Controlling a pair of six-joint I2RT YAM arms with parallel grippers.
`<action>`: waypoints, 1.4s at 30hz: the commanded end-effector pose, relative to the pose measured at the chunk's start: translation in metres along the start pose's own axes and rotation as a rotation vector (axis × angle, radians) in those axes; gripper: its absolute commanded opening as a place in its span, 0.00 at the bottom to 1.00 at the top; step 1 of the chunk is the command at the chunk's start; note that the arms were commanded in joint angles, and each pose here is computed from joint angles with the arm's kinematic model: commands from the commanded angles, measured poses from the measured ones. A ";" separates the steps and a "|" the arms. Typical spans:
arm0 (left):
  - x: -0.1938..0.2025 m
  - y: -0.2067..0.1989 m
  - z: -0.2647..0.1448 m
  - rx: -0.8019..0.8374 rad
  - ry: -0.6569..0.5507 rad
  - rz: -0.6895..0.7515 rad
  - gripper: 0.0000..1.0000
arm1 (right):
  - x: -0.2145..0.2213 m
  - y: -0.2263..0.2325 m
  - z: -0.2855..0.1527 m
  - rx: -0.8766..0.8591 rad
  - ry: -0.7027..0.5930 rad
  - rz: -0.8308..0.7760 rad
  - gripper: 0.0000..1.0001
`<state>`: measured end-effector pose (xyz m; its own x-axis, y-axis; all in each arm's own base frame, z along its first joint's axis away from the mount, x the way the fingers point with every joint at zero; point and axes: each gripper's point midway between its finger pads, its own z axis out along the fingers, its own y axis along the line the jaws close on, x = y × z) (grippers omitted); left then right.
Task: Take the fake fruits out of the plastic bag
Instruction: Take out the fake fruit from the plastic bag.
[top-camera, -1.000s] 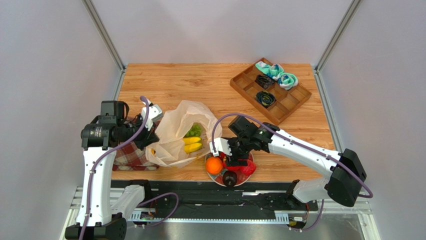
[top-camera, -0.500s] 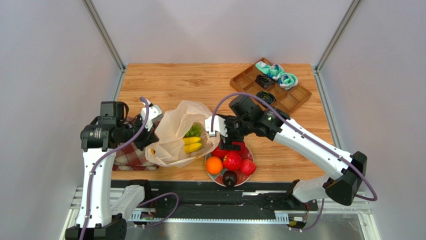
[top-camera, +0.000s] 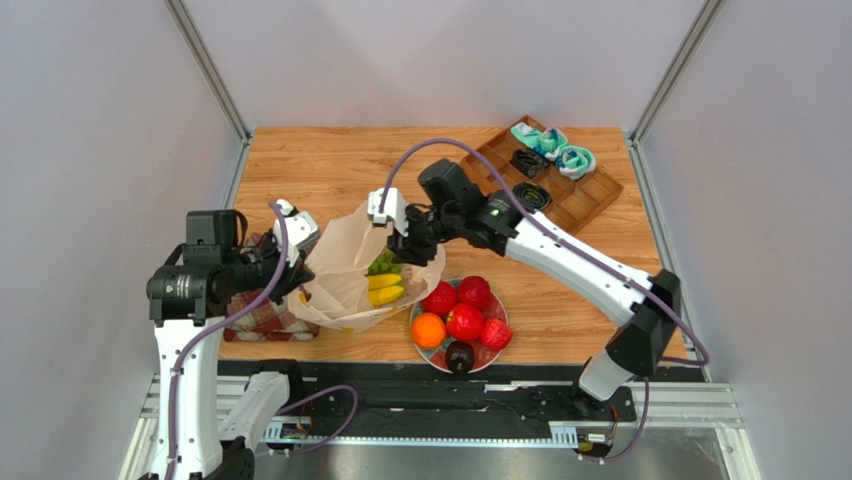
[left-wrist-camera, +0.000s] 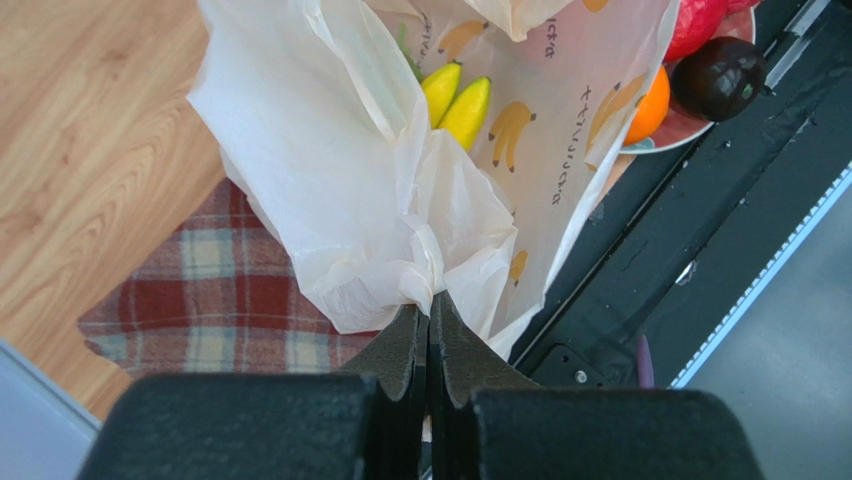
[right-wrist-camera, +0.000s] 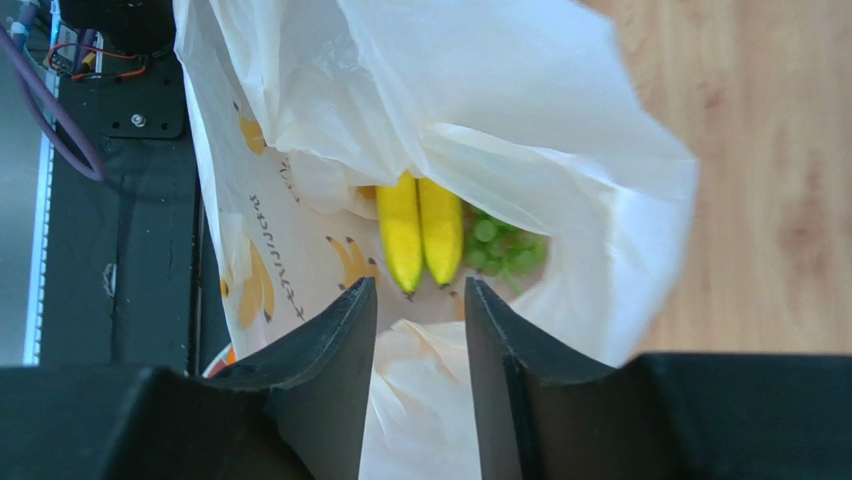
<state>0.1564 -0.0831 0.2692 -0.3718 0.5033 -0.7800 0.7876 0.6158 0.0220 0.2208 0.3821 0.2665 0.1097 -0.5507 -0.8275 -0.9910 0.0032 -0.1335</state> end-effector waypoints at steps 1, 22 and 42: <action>0.003 -0.039 -0.026 0.067 0.016 -0.018 0.00 | 0.015 0.000 0.043 0.014 0.042 0.167 0.33; 0.145 -0.030 -0.069 -0.348 0.444 0.090 0.00 | 0.079 -0.001 0.156 0.386 0.189 0.350 0.08; 0.142 -0.032 -0.064 -0.314 0.431 0.102 0.00 | 0.118 0.042 0.191 0.152 0.305 0.288 1.00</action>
<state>0.1076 0.0141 0.2374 -0.3844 0.7281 -0.5675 0.5145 0.6794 0.5232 0.2260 0.4876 0.0789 -0.2457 -0.6794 -0.6914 -0.9262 0.3750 -0.0393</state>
